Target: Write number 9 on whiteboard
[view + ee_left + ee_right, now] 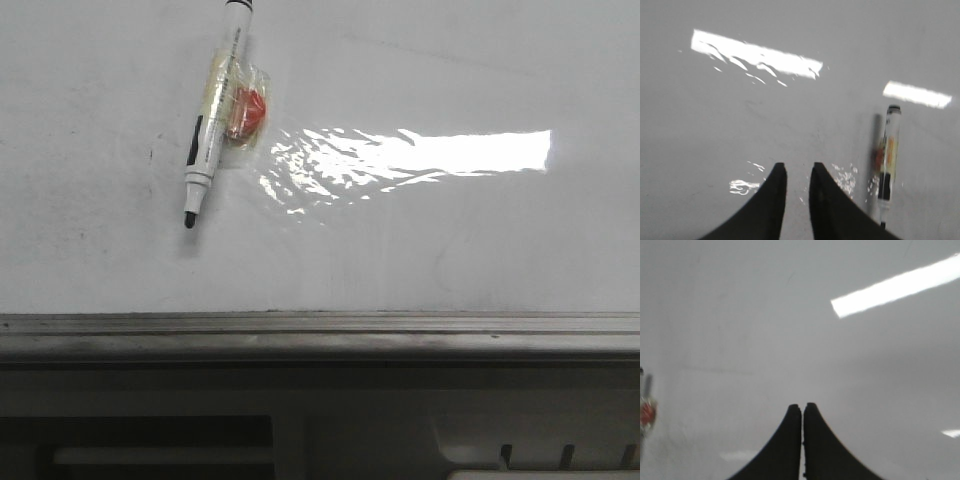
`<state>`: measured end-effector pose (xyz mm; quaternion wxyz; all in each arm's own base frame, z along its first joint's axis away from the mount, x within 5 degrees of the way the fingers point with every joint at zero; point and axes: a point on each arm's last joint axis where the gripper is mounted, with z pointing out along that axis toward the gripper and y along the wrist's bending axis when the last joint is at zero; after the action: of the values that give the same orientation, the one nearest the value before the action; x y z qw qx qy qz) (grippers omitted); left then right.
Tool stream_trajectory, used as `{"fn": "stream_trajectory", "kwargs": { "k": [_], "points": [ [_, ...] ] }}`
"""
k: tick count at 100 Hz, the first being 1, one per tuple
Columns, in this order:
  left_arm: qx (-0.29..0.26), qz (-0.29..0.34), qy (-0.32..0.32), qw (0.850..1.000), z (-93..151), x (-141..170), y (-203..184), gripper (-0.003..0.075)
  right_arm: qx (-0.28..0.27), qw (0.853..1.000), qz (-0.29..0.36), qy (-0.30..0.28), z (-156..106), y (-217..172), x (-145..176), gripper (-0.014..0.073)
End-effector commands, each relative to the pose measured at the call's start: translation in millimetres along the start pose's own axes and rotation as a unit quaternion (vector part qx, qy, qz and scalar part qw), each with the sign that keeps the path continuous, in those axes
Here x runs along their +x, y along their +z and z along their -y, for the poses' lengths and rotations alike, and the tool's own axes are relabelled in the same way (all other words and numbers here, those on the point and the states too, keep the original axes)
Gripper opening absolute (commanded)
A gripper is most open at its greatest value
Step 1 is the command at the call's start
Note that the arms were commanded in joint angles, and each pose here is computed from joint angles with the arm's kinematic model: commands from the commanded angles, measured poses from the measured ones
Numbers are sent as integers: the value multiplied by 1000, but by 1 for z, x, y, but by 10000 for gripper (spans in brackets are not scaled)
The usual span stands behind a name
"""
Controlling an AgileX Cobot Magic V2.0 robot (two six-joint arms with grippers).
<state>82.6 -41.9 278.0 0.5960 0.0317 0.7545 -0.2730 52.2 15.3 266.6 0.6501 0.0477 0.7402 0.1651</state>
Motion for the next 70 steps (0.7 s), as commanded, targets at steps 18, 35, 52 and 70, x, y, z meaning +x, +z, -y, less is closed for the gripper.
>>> {"fn": "stream_trajectory", "kwargs": {
  "k": [18,35,52,70],
  "points": [
    [2,-131,41,991,18,-40,49,463,29,991,-82,-101,-10,7,-45,-38],
    [23,-205,47,977,25,-38,74,439,28,990,-97,-101,-14,12,-58,305],
    [85,-227,54,969,49,-24,90,439,28,989,-100,-100,-14,12,-57,503],
    [114,-196,63,972,72,-12,109,431,28,990,-94,-101,-14,13,-59,451]
  ]
}}
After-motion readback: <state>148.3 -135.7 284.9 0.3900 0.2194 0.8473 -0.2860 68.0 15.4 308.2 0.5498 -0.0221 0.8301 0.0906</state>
